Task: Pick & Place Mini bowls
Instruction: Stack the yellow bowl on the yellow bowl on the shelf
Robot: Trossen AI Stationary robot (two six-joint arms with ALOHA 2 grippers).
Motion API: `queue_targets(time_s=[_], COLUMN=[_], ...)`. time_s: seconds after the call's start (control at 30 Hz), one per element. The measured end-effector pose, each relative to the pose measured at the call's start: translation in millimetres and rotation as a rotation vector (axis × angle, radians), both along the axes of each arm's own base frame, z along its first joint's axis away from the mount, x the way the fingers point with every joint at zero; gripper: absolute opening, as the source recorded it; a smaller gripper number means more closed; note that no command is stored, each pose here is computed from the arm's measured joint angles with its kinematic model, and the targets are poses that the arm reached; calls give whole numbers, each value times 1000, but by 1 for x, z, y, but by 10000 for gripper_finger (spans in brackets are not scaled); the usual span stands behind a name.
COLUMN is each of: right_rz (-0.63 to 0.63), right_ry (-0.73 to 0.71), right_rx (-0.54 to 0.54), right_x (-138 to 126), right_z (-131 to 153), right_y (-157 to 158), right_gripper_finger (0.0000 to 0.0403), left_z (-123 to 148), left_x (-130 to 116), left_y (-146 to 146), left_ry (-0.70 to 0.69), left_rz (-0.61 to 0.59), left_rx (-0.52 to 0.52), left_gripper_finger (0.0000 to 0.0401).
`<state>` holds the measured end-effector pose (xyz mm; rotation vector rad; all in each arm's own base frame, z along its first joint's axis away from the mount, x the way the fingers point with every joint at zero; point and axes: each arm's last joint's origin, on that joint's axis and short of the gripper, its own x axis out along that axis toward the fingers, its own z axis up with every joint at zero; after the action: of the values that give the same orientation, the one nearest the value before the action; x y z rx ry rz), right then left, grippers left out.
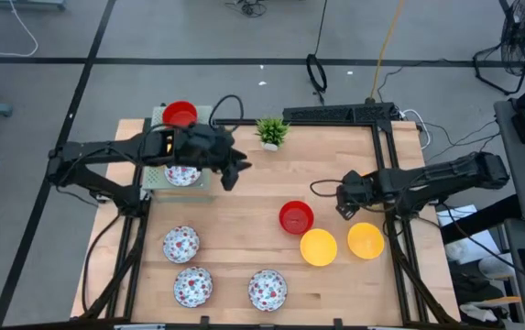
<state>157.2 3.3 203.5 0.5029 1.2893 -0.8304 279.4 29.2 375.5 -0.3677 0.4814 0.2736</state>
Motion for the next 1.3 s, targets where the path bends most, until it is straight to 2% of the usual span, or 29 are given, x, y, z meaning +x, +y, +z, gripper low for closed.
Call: queue_targets(time_s=[0.33,0.6,0.77,1.0,1.13,1.3], right_rz=[-154,-64,-50,-11,8,137], right_ry=[82,-28,-13,-20,-50,-109], right_rx=[18,168,173,168,159,178], right_x=[-16,-12,-16,-14,-11,-1], right_z=[-29,-50,-55,-56,-55,-48], right_y=[-27,-33,-34,-34,-35,-32], right_gripper_finger=[210,202,150,19,5,2], left_z=[2,2,2,2,2,2], left_x=[3,2,2,2,2,1], left_y=[-32,-46,-53,-56,-56,-56], left_ry=[-21,-24,-24,-24,-21,-1], left_rz=[-120,-164,-189,-199,-212,-268], left_rx=[35,39,38,46,73,171], left_gripper_finger=[143,143,143,143,143,143])
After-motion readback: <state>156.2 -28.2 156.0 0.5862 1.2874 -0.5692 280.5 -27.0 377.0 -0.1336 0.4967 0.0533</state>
